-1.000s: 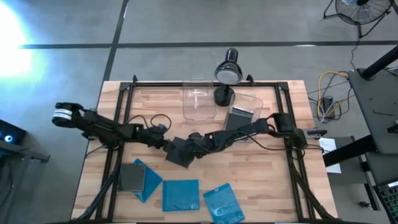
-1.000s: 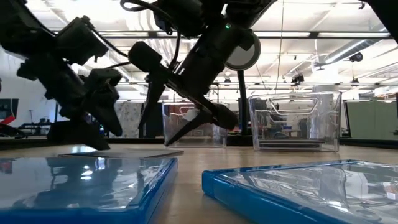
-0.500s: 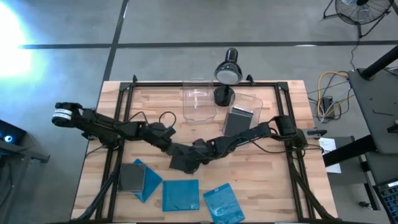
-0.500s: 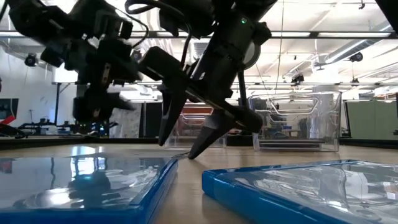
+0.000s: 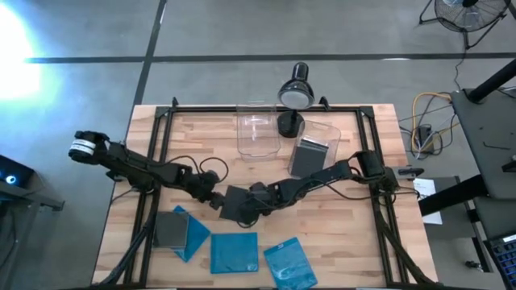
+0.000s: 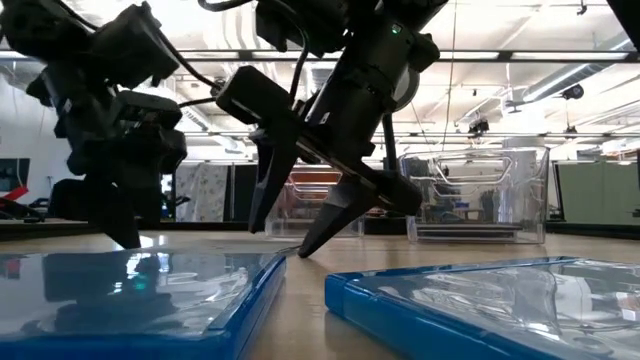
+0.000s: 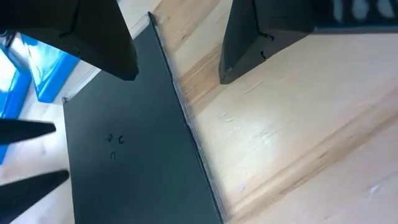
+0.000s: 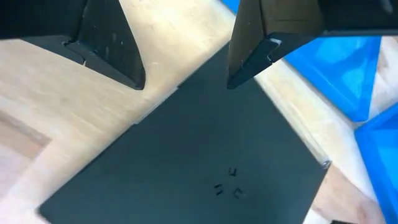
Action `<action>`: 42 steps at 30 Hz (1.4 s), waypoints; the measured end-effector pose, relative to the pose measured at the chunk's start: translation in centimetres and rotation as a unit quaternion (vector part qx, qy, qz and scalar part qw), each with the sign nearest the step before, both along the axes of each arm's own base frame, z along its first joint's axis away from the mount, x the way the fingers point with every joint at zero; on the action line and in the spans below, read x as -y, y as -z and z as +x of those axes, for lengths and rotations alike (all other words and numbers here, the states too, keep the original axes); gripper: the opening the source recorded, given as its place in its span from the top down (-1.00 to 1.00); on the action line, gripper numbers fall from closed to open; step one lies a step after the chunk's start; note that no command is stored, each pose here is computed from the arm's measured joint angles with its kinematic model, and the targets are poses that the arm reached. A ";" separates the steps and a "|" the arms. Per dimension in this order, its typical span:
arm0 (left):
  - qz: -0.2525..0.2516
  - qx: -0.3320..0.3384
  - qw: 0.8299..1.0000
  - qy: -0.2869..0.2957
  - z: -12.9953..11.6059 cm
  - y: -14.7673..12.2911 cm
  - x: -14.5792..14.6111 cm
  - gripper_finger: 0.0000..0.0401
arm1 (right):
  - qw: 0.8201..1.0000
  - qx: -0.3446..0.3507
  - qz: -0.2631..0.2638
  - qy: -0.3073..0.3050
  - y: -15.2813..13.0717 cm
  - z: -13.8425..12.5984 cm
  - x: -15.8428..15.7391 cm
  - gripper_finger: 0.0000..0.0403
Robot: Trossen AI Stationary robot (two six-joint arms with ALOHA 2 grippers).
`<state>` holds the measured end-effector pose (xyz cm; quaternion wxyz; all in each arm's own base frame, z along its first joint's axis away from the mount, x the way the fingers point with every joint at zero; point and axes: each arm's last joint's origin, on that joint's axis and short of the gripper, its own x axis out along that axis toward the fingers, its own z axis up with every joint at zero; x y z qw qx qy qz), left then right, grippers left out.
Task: Pick & place jewel cases by type
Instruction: Put the black CD case into the right transparent bin
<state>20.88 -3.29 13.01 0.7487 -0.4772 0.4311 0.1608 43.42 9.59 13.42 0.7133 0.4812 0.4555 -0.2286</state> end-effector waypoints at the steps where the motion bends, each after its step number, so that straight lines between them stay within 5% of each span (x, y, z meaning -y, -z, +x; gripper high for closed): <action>1: 0.000 0.001 1.000 -0.003 0.1 0.2 0.0 -0.06 | 1.000 0.001 0.001 -0.001 0.0 0.0 0.0 -0.11; 14: -0.008 0.033 0.999 -0.005 2.6 1.8 0.4 -0.06 | 1.000 0.009 0.007 -0.008 0.0 0.1 -0.2 -0.11; 21: -0.011 0.087 0.996 0.006 3.2 0.2 0.5 -0.06 | 0.998 0.005 0.017 -0.055 0.3 -0.2 -0.6 -0.11; 42: -0.127 0.194 0.971 0.050 3.7 -3.4 1.1 -0.06 | 0.988 -0.001 -0.013 -0.152 0.4 -0.7 -0.9 -0.11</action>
